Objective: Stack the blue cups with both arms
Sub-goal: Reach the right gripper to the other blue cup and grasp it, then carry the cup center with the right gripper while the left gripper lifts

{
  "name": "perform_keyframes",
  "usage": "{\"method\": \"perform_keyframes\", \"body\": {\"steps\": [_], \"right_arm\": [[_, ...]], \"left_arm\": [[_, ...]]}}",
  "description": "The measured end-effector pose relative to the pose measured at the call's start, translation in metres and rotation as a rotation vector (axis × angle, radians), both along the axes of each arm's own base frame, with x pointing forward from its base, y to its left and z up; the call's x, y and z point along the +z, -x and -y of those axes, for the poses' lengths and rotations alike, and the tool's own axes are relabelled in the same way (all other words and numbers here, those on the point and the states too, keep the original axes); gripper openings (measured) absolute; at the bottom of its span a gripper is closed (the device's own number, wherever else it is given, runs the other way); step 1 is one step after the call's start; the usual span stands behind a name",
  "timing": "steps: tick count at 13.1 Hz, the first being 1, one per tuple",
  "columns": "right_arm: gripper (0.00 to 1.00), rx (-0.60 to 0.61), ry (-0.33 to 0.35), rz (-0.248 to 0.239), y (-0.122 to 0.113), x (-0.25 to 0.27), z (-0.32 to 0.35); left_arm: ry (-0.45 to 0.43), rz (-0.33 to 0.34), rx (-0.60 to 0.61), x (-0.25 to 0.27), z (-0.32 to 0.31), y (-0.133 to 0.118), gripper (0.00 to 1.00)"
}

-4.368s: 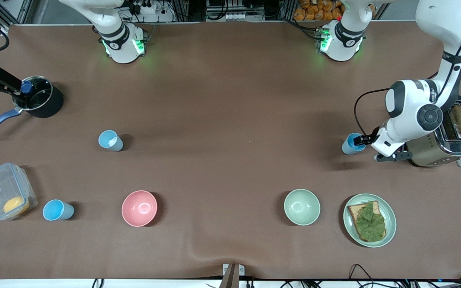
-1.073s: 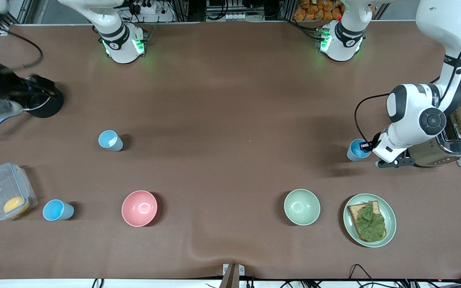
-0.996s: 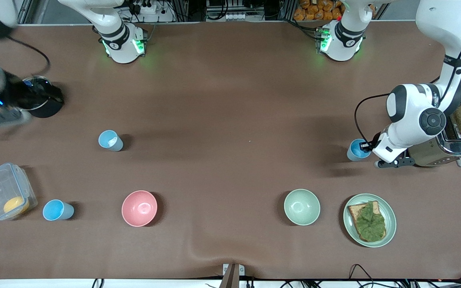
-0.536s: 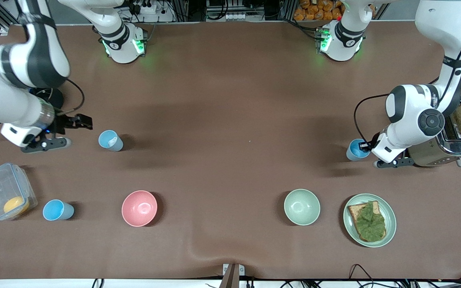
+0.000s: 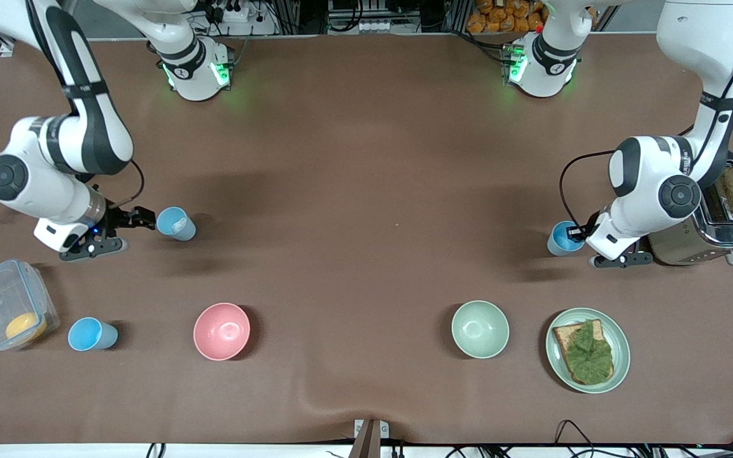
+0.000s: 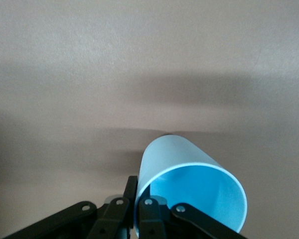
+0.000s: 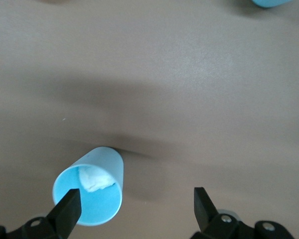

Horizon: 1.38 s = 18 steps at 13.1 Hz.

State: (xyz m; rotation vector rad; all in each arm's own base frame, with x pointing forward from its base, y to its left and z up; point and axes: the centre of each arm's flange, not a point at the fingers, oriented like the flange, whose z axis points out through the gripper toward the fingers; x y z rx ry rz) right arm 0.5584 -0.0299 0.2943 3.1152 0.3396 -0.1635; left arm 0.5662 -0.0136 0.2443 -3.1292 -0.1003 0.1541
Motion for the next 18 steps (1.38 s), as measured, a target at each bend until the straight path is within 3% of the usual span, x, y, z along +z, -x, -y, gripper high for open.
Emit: {"method": "perform_keyframes", "body": {"steps": [4,9,11,17,18], "right_arm": [[1.0,0.001,-0.004,-0.049,0.011,-0.027,-0.001],[1.0,0.002,-0.006,-0.055,0.028,-0.049,-0.002],[0.91,0.003,-0.007,-0.059,0.03,-0.051,-0.002],[0.21,0.001,-0.008,-0.078,0.033,-0.061,-0.006],[0.21,-0.008,-0.007,-0.08,0.033,-0.061,-0.007]], "left_arm": [[0.0,0.012,0.0,0.008,0.0,-0.007,0.04],[-0.001,0.009,-0.008,0.026,0.005,-0.019,0.04],[-0.001,0.002,-0.012,0.035,0.008,-0.024,0.04],[-0.001,-0.011,-0.017,0.054,0.011,-0.034,0.04],[-0.002,-0.015,-0.018,0.057,0.012,-0.035,0.04]]}}
